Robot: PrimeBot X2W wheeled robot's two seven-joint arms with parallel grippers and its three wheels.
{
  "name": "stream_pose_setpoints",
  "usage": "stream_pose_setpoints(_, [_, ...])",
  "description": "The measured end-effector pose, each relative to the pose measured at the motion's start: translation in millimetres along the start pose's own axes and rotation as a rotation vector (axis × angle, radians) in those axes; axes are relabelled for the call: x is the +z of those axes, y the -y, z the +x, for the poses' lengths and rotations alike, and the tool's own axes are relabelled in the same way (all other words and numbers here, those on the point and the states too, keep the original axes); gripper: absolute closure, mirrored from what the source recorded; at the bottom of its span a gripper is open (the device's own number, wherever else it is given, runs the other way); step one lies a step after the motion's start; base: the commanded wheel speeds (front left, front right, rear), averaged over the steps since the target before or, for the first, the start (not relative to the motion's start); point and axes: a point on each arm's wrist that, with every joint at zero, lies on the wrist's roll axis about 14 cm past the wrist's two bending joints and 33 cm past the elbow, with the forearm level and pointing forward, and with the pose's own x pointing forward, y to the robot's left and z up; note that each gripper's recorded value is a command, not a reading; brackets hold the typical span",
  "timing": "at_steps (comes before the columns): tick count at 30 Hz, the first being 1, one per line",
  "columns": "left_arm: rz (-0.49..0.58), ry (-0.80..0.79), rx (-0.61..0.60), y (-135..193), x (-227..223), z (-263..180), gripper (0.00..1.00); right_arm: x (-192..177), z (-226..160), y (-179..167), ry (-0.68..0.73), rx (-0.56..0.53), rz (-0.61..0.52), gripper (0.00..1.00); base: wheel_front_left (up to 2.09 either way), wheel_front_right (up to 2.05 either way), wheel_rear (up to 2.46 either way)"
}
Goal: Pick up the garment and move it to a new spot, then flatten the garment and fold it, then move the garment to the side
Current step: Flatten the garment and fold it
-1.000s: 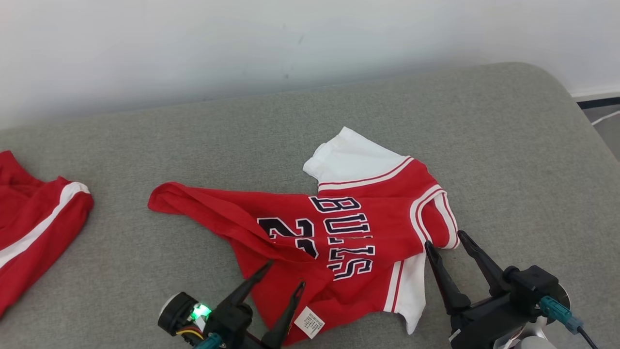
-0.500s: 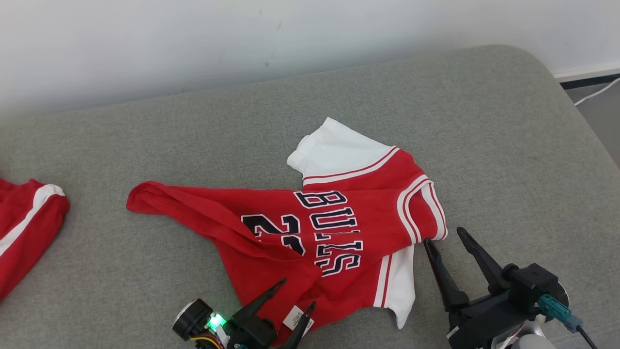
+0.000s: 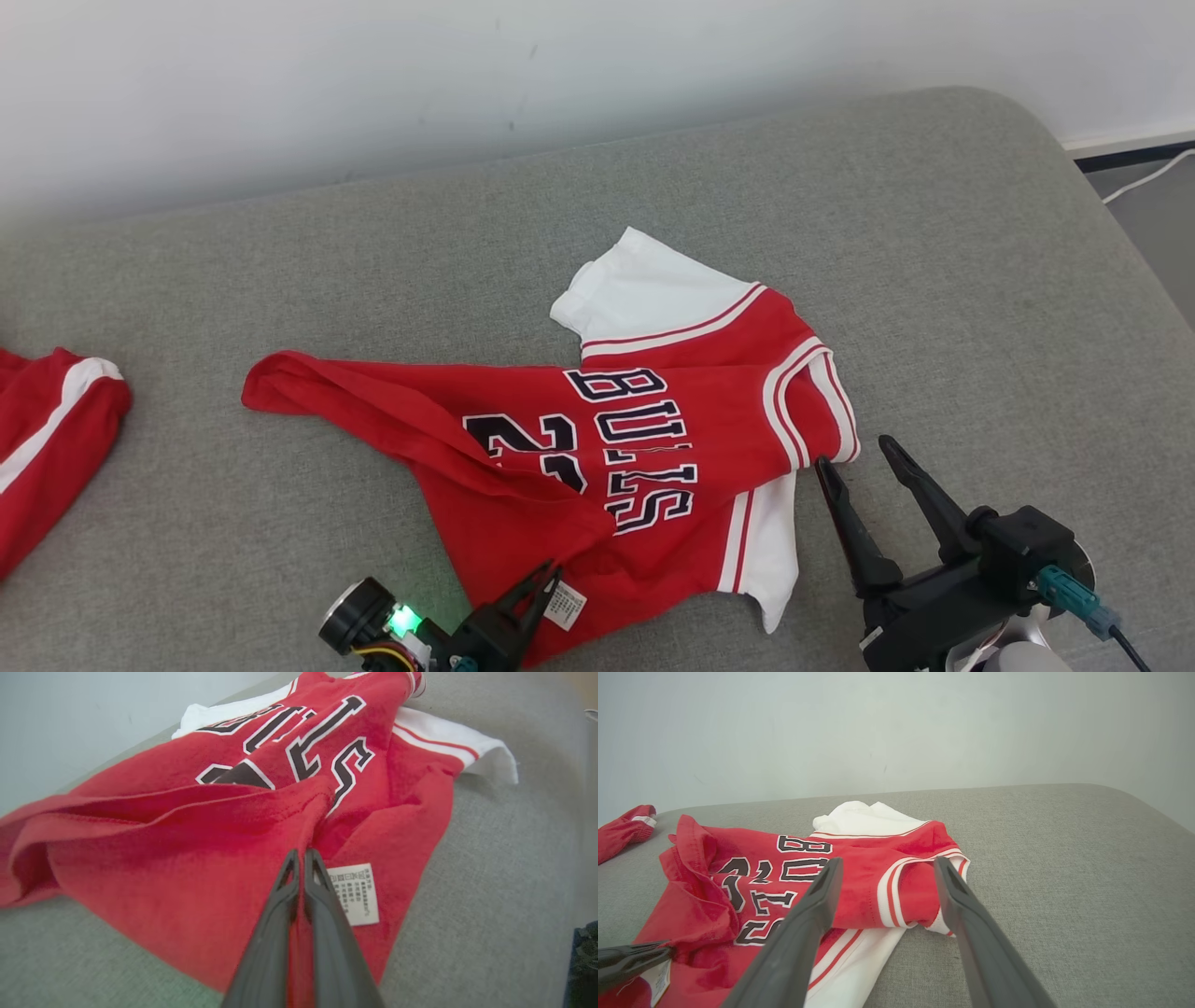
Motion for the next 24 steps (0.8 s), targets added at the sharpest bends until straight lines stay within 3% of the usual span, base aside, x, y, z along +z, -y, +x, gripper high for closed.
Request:
stream_pose_setpoints(10, [-0.091,0.102,0.112,-24.3,32.5,-5.1,1.0,-0.5,4.8,-6.6,0.001,0.024,0.003,0.0,0.0,0.0,0.0])
stream_pose_setpoints(24, [-0.257,0.113,0.463,-79.5,25.5,-78.6,1.0,-1.2,20.3,-36.3,0.0,0.134,0.007,0.0,0.0,0.0,0.0])
